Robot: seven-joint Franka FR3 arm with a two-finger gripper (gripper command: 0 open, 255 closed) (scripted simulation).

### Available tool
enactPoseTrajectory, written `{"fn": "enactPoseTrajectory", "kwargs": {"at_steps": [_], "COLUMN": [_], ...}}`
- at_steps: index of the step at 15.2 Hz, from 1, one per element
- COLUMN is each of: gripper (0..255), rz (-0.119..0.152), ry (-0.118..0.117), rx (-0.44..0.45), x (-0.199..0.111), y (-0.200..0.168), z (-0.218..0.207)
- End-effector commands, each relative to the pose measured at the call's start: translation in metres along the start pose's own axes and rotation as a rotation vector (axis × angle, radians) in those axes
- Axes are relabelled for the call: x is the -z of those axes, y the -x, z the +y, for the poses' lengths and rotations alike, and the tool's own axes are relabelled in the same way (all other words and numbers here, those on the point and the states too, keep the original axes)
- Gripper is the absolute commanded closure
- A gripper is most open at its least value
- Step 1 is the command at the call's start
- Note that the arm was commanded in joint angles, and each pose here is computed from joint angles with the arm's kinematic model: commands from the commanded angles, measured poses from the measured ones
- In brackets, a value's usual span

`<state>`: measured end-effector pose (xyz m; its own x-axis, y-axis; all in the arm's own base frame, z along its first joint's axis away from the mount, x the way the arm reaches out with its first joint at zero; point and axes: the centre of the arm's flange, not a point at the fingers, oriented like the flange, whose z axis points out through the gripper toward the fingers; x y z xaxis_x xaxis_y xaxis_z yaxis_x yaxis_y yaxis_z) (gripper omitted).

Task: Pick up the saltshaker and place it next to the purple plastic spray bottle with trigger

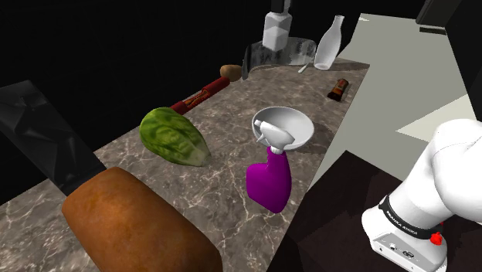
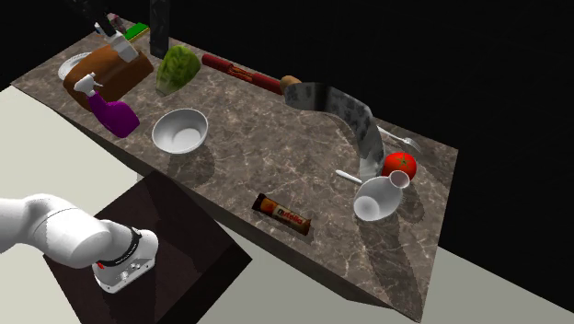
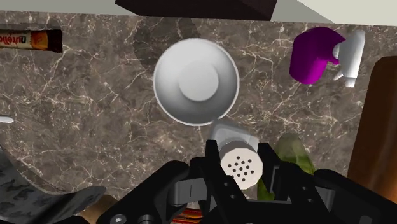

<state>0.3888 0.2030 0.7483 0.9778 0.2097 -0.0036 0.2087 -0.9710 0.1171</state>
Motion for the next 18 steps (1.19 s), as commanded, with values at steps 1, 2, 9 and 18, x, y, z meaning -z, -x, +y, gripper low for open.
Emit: {"fn": "enactPoseTrajectory", "kwargs": {"at_steps": [1, 2, 9, 18], "gripper": [255, 255, 255, 255], "rz": [0.0, 0.0, 0.0, 0.0], "ry": [0.0, -0.001, -0.001, 0.0], "rx": [-0.002, -0.002, -0.002, -0.002], "x": [0.005, 0.006, 0.017, -0.017], "y": [-0.001, -0.001, -0.005, -0.006], "z": [-0.029, -0.042, -0.133, -0.158]}}
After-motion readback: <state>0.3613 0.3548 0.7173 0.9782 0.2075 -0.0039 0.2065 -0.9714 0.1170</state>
